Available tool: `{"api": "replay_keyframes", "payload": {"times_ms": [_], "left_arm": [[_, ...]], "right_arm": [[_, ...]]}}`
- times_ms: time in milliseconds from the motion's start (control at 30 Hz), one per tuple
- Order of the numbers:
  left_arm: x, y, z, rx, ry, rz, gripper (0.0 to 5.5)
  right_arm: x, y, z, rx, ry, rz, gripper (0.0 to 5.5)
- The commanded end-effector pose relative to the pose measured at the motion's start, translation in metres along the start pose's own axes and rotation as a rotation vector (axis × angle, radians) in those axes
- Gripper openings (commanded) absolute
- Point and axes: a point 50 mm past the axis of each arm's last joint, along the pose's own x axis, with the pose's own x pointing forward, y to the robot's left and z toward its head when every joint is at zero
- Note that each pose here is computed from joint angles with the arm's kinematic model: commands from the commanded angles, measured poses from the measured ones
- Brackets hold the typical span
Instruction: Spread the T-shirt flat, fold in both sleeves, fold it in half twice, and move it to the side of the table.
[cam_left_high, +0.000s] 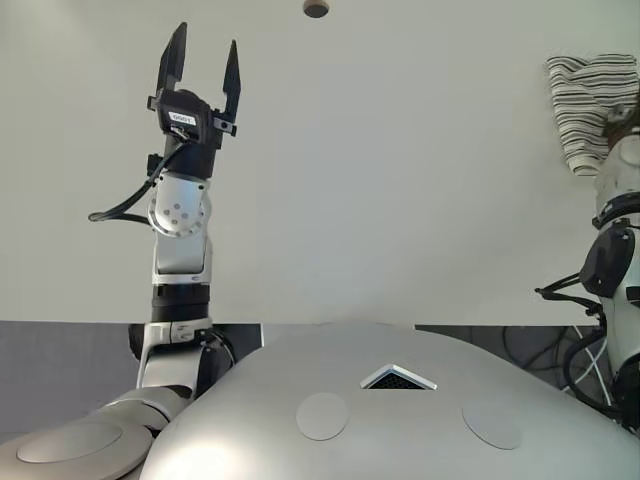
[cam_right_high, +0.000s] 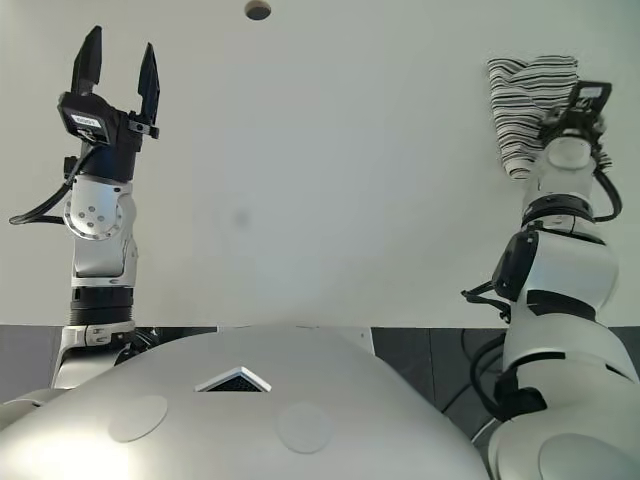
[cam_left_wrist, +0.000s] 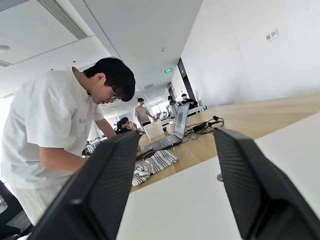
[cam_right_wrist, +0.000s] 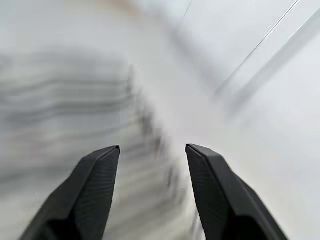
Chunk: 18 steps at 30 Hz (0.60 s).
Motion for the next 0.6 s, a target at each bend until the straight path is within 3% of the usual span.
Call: {"api": "replay_keyframes", "payload": {"times_ms": [33, 100, 233, 467, 600], "left_arm": [[0.012, 0.013, 0.016, 0.064, -0.089, 0.177, 2.74], [0.021, 0.01, 0.015, 0.043, -0.088, 0.251, 2.74], [0.029, 0.003, 0.023, 0.101, -0.164, 0.294, 2.74], [0.025, -0.028, 0.011, 0.014, -0.199, 0.254, 2.74], [0.007, -0.049, -0.008, -0.031, -0.177, 0.233, 2.74]], "right_arm": [[-0.054, 0.078, 0.13, 0.301, -0.692, 0.197, 2.48], [-0.089, 0.106, 0.132, 0.386, -0.751, 0.28, 2.48], [-0.137, 0.132, 0.108, 0.457, -0.753, 0.386, 2.48], [-0.167, 0.158, 0.075, 0.402, -0.747, 0.516, 2.48], [-0.174, 0.167, 0.058, 0.386, -0.738, 0.507, 2.48]]}}
